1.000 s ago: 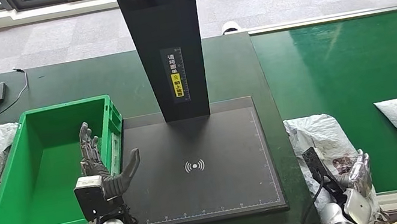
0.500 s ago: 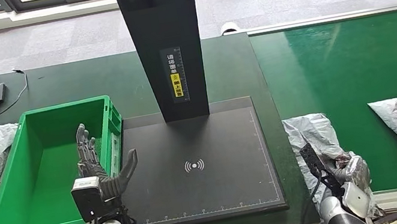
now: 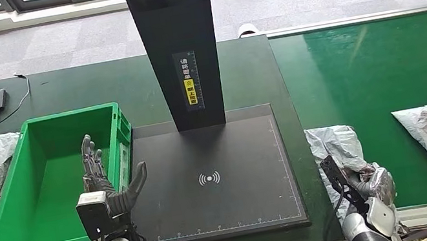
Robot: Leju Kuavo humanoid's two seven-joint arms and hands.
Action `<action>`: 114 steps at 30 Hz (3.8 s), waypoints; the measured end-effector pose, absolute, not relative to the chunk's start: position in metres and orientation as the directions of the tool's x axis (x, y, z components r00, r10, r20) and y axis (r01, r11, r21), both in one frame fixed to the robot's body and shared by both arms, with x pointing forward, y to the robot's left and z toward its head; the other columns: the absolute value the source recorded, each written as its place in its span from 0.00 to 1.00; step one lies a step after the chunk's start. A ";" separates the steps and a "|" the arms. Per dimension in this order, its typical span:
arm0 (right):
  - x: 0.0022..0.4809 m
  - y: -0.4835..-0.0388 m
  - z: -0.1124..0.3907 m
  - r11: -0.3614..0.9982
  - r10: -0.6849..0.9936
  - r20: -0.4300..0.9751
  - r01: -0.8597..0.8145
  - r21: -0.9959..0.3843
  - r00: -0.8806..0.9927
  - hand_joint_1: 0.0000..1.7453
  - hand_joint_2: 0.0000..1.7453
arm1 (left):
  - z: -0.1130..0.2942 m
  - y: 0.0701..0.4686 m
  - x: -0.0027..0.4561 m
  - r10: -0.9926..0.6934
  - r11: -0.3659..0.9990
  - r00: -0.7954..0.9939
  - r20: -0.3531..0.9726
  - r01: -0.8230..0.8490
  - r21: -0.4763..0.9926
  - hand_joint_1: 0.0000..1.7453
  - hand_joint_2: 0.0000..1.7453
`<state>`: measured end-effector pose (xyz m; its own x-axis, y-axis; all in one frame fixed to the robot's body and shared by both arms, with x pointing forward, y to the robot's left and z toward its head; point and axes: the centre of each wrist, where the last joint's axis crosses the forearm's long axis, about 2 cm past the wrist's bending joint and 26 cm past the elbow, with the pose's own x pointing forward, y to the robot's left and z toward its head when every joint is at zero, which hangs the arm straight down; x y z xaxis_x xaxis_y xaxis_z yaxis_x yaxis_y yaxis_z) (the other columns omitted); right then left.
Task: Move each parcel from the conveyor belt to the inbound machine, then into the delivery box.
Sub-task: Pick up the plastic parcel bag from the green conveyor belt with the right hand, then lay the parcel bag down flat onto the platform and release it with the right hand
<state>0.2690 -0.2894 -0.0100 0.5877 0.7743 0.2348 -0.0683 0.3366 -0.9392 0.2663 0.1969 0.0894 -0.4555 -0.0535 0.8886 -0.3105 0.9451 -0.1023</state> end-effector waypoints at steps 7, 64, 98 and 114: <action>0.267 -0.291 -0.010 0.324 0.780 0.243 -0.040 -0.945 0.577 1.00 1.00 | 0.089 0.197 0.266 -0.054 0.945 -0.454 0.889 -0.311 -0.102 0.00 1.00; 0.272 -0.267 0.137 0.472 0.866 0.429 0.700 -0.536 -0.256 1.00 1.00 | 0.079 0.187 0.266 -0.029 0.962 -0.419 0.908 -0.258 -0.089 0.00 1.00; 0.300 -0.111 0.072 0.713 0.658 0.581 0.147 -0.685 -0.479 0.00 1.00 | 0.078 0.181 0.267 -0.021 0.959 -0.409 0.912 -0.266 -0.097 0.00 1.00; 0.307 -0.119 0.089 0.742 0.641 0.561 0.234 -0.628 -0.524 0.00 1.00 | 0.078 0.181 0.267 -0.024 0.956 -0.408 0.913 -0.276 -0.099 0.00 1.00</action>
